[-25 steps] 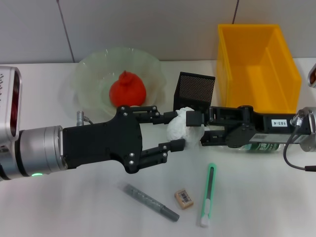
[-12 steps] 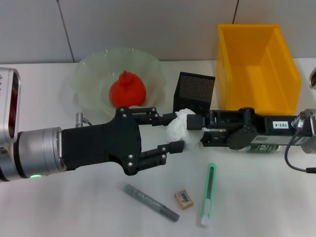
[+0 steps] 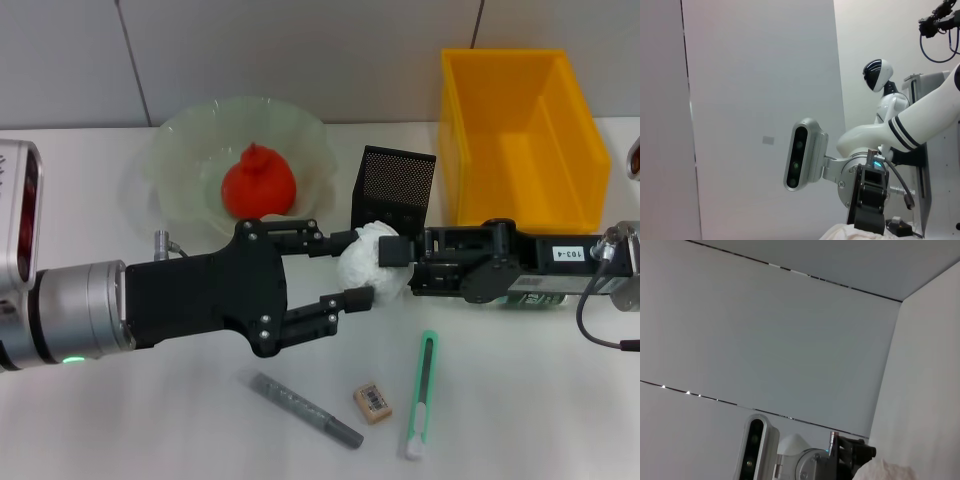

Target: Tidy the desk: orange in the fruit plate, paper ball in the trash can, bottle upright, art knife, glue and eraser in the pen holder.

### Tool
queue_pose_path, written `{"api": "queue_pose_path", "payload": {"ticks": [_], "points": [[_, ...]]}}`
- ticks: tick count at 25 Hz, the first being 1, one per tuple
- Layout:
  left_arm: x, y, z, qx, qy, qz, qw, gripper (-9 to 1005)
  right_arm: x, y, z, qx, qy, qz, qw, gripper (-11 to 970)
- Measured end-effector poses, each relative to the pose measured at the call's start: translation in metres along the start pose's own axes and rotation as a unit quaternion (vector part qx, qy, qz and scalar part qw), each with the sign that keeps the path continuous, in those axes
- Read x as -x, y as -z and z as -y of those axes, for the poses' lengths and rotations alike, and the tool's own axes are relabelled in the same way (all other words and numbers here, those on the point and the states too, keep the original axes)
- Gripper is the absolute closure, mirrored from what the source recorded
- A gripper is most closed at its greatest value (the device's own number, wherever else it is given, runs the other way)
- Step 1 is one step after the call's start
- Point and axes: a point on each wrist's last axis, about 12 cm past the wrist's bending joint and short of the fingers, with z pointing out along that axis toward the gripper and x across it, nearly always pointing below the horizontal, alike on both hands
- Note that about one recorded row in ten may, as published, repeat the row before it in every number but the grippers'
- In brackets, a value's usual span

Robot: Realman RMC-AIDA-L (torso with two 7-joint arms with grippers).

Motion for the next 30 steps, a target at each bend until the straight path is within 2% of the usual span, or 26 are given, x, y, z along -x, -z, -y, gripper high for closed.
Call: {"api": "queue_pose_path", "payload": {"ticks": [7, 12, 17, 21, 23, 30], "points": [[-0.001, 0.0, 0.0, -0.002, 0.008, -0.002, 1.0, 450, 0.0, -0.001, 0.0, 0.001, 0.001, -0.001, 1.0, 462], [-0.001, -0.001, 0.0, -0.002, 0.008, -0.002, 1.0, 432, 0.0, -0.001, -0.001, 0.002, 0.002, -0.002, 1.0, 466], [-0.001, 0.001, -0.001, 0.003, 0.008, 0.0, 1.0, 183, 0.0, -0.001, -0.001, 0.004, 0.002, 0.001, 1.0, 483], [-0.001, 0.013, -0.003, 0.03, 0.033, 0.0, 0.999, 164, 0.0, 0.003, 0.0, 0.002, 0.006, 0.007, 1.0, 488], [-0.004, 0.027, -0.003, 0.047, 0.062, -0.007, 0.997, 165, 0.0, 0.01, 0.0, -0.001, 0.017, 0.017, 1.0, 489], [-0.011, 0.044, 0.004, 0.064, 0.095, -0.017, 0.993, 167, 0.005, 0.055, -0.006, 0.003, 0.067, 0.103, 0.992, 489]]}}
